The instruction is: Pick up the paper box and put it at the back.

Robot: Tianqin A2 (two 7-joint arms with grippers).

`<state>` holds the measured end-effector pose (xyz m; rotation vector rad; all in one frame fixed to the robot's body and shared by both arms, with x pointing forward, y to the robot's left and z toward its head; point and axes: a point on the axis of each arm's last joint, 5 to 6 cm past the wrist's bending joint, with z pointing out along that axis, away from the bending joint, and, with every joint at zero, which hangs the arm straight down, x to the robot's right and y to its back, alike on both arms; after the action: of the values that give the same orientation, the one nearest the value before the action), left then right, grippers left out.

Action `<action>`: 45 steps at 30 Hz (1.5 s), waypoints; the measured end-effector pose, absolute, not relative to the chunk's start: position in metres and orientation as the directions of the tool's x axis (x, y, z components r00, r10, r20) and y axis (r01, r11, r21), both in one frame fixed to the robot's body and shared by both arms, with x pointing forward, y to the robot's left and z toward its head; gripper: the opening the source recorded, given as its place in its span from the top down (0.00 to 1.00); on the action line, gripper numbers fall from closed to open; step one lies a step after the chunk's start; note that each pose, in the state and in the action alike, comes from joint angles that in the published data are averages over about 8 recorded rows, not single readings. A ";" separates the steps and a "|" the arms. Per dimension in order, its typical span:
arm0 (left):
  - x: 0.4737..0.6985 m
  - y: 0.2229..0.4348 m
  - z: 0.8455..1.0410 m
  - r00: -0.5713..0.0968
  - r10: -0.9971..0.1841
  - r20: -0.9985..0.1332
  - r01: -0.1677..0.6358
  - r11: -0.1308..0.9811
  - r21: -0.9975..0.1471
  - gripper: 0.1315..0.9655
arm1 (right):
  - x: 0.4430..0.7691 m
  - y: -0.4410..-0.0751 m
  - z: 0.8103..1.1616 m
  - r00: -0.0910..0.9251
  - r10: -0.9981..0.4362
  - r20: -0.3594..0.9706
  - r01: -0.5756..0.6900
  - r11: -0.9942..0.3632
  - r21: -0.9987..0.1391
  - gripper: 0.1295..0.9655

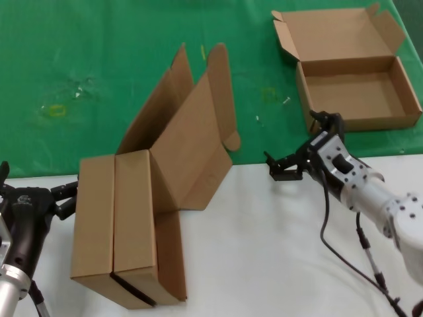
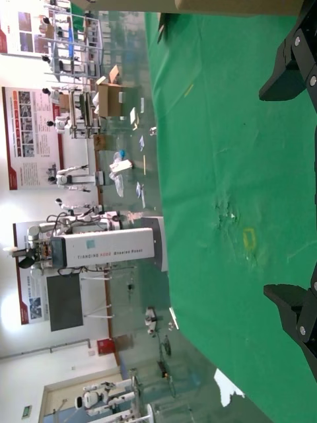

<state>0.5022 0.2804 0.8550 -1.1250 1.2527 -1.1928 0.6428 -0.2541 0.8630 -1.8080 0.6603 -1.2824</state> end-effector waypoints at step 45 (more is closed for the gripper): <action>0.502 0.280 0.855 -0.035 -0.997 -0.071 0.022 0.070 -0.997 0.00 | 0.521 -0.277 0.853 0.066 -0.992 0.112 0.017 -0.111 -0.994 0.00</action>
<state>0.5022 0.2804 0.8550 -1.1251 1.2527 -1.1928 0.5213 -0.2768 0.8531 -1.3115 1.0950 -1.2465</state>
